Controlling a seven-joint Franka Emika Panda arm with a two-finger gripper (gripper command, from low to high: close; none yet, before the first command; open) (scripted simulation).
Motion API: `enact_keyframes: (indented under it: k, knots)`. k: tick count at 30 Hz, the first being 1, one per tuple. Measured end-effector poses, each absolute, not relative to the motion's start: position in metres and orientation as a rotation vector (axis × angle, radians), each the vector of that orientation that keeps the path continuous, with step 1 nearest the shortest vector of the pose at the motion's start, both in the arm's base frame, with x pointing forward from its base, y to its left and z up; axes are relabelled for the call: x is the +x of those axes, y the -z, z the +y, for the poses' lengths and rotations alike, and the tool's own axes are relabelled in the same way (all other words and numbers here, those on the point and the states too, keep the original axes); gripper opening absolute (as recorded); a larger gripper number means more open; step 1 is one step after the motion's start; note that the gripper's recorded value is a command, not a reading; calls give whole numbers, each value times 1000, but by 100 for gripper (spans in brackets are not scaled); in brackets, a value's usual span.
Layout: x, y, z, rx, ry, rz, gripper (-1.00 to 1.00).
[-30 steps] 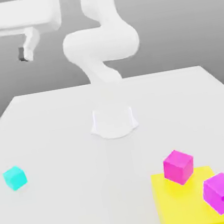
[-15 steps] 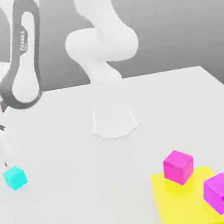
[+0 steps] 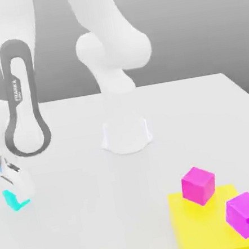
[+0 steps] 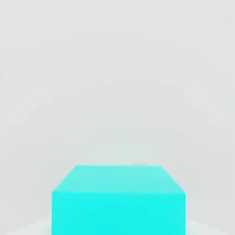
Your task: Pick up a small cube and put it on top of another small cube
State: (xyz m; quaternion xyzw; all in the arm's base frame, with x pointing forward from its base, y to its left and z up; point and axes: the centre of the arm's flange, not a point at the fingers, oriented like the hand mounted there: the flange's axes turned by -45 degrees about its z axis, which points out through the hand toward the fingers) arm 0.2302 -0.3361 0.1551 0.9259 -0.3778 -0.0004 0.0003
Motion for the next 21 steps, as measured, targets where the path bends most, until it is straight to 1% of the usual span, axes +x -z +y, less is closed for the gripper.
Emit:
enact_keyframes:
  k: [3, 4, 8, 11, 13, 17, 21]
  knots:
    - [231, -185, -334, 2910, 0, -1187, -100]
    - [243, -194, -326, 2918, -5, -1176, -100]
    - [334, -223, -244, 2999, -22, -1017, -100]
    - [380, -246, -173, 3038, -24, -933, -100]
    - [401, -261, -124, 3056, -22, -888, -100]
    - [420, -289, -29, 3070, -11, -825, -100]
    - [413, -312, 71, 3080, -2, -722, -100]
